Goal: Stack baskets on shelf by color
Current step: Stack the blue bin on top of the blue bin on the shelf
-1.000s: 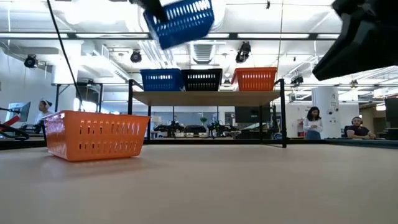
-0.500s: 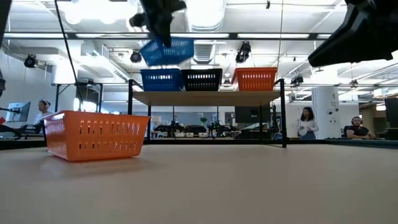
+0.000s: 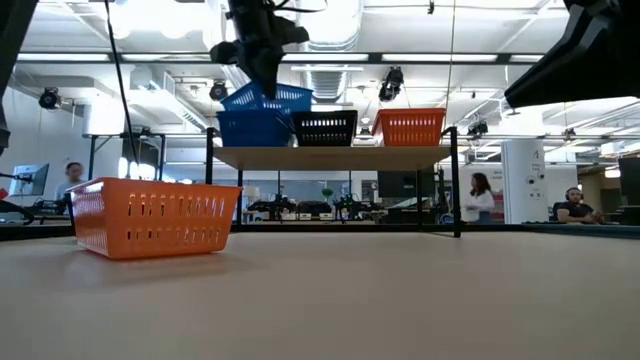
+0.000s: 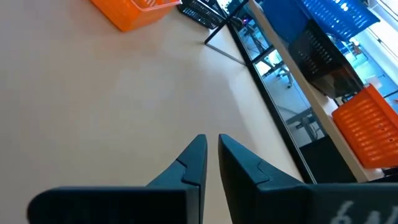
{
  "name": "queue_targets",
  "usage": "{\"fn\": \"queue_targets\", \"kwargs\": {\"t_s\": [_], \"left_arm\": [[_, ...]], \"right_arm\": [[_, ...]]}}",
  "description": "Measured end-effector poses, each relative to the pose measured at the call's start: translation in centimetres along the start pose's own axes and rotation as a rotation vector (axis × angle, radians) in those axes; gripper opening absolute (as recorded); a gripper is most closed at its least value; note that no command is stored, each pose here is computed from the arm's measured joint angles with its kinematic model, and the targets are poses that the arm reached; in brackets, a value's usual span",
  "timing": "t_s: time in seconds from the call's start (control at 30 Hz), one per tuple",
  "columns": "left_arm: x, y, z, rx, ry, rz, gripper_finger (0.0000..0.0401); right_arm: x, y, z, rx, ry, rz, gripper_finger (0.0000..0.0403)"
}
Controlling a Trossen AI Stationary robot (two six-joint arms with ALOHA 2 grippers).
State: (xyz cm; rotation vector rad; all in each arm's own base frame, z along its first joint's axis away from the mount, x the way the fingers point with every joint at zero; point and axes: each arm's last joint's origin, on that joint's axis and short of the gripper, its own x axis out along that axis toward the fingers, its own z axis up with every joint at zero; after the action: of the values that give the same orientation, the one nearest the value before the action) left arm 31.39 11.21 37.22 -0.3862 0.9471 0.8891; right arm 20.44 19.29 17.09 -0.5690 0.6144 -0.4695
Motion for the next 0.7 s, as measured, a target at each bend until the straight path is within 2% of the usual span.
{"fn": "queue_targets", "kwargs": {"t_s": [0.33,0.57,0.7], "left_arm": [[-1.1,1.1,-0.6,-0.064,0.026,0.119,0.0],[-0.6,1.1,-0.7,-0.109,0.036,0.129,0.0],[-0.2,1.1,-0.5,-0.19,0.036,0.138,0.0]], "right_arm": [[0.0,0.0,0.0,-0.001,0.0,0.0,0.0034],[0.0,0.0,0.0,-0.001,0.0,0.0,0.0034],[-0.1,0.0,0.0,0.001,-0.003,0.002,0.0034]]}}
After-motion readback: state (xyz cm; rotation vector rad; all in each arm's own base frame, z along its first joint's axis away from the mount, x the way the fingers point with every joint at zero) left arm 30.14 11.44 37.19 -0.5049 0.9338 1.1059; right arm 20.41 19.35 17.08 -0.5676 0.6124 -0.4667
